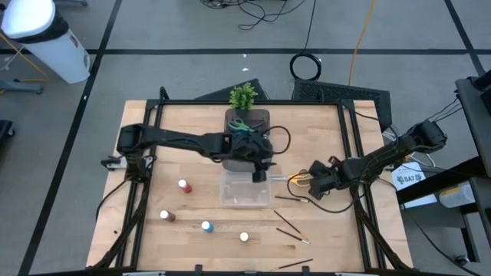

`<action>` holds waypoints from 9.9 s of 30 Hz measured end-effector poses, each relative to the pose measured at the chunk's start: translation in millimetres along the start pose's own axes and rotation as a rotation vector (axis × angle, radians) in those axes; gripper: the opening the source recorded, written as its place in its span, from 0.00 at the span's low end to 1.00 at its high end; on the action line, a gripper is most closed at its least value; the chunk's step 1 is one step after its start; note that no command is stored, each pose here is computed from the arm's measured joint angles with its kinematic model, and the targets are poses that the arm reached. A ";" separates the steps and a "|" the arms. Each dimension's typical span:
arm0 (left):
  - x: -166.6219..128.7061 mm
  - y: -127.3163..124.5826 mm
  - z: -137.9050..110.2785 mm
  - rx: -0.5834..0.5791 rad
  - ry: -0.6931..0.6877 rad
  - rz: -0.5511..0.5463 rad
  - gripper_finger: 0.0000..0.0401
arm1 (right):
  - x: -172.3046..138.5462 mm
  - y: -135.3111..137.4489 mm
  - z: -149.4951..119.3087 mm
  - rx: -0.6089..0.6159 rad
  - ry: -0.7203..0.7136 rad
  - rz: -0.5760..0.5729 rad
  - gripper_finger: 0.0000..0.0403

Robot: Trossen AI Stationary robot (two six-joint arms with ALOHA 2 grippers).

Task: Pick & Place Paint Supplies
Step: Put the yellow scissors into the top black bin, then put the silver paintbrush into the bottom black bin

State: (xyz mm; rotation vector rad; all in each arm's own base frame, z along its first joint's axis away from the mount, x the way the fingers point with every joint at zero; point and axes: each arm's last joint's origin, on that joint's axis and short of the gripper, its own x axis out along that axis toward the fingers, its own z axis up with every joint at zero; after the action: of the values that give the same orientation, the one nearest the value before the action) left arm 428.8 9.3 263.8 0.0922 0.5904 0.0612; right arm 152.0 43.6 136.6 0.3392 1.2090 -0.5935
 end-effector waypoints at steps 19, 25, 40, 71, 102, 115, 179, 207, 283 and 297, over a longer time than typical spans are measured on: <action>-6.7 -3.4 3.7 -0.009 -0.008 -0.061 0.47 | 8.1 13.4 9.6 -0.009 -0.022 0.094 0.00; -1.3 -15.4 -1.5 0.002 -0.027 -0.145 0.47 | 7.4 0.6 4.2 0.068 0.059 -0.012 0.00; 34.1 -22.4 -18.6 0.007 -0.035 -0.134 0.47 | 0.6 -15.7 -3.3 0.124 0.069 -0.143 0.00; 63.0 -11.4 -35.8 -0.073 0.042 -0.074 0.47 | 15.5 -19.9 -11.9 0.201 0.001 -0.126 0.00; -128.6 -7.2 -71.6 -0.151 -0.222 -0.040 0.47 | -21.9 15.2 33.9 0.042 -0.573 0.396 0.33; -128.7 -6.7 -70.9 -0.151 -0.232 -0.038 0.47 | 13.8 41.8 48.8 -0.132 -0.497 0.379 0.46; -128.8 -6.5 -69.9 -0.143 -0.240 -0.036 0.47 | 61.9 -20.1 57.7 -0.233 -0.049 -0.010 0.50; -125.9 -6.8 -71.1 -0.144 -0.230 -0.036 0.47 | 77.2 -17.6 61.7 -0.208 -0.026 0.098 0.03; -151.1 -0.6 -71.6 -0.090 -0.210 0.006 0.47 | 23.3 -48.5 311.4 -0.534 -0.878 0.496 0.38; -149.8 -1.5 -77.0 -0.118 -0.152 0.001 0.47 | -92.0 39.5 225.0 -0.698 -0.635 0.620 0.39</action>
State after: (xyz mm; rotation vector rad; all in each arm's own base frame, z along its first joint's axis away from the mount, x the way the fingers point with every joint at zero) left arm 261.7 0.5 282.7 -0.0177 0.4341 0.0887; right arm 327.7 -24.7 295.1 -0.0828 0.5775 0.2685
